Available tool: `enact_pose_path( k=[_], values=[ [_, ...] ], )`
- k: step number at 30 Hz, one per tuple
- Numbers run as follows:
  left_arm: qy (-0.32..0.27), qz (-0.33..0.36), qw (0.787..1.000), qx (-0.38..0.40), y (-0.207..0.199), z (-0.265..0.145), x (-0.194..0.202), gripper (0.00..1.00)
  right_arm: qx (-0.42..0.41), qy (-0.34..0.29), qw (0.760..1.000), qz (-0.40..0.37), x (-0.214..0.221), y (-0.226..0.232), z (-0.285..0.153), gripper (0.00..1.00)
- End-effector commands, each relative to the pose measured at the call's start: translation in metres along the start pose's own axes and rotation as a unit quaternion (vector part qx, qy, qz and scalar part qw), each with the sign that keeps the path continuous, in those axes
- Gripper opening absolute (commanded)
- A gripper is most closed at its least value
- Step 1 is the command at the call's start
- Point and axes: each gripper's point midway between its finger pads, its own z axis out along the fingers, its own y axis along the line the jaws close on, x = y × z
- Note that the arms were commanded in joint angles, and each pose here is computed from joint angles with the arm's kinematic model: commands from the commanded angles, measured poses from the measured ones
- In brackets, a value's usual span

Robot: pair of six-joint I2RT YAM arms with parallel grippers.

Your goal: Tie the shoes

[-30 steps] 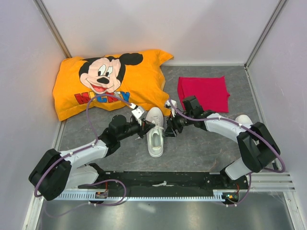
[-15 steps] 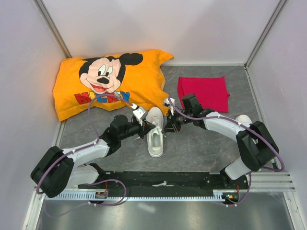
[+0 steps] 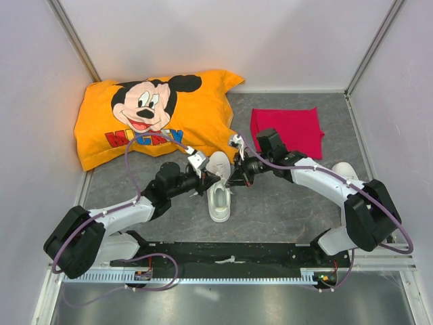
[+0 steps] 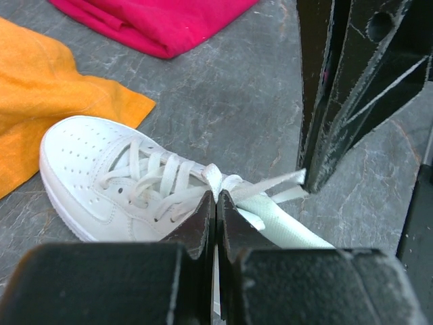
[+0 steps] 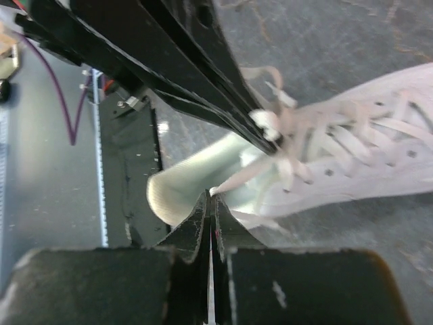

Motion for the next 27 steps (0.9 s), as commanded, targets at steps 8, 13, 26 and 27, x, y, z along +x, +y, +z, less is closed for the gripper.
enact_pose_path(
  k=[8,13,26,27],
  values=[
    [-0.041,0.056,0.997,0.029,-0.007,-0.002,-0.033,0.02,-0.06,-0.015,0.998,0.022,-0.016,0.054,0.045,0.01],
    [-0.035,0.061,0.997,0.037,-0.009,-0.004,-0.028,0.02,-0.041,0.004,0.999,-0.005,-0.015,0.048,0.027,0.53],
    [-0.026,0.105,0.991,0.081,-0.019,-0.005,-0.022,0.02,0.05,0.017,0.999,0.01,-0.058,-0.013,0.003,0.54],
    [-0.025,0.108,0.99,0.083,-0.02,-0.005,-0.022,0.03,0.05,0.02,0.998,0.024,-0.057,-0.014,0.004,0.52]
  ],
)
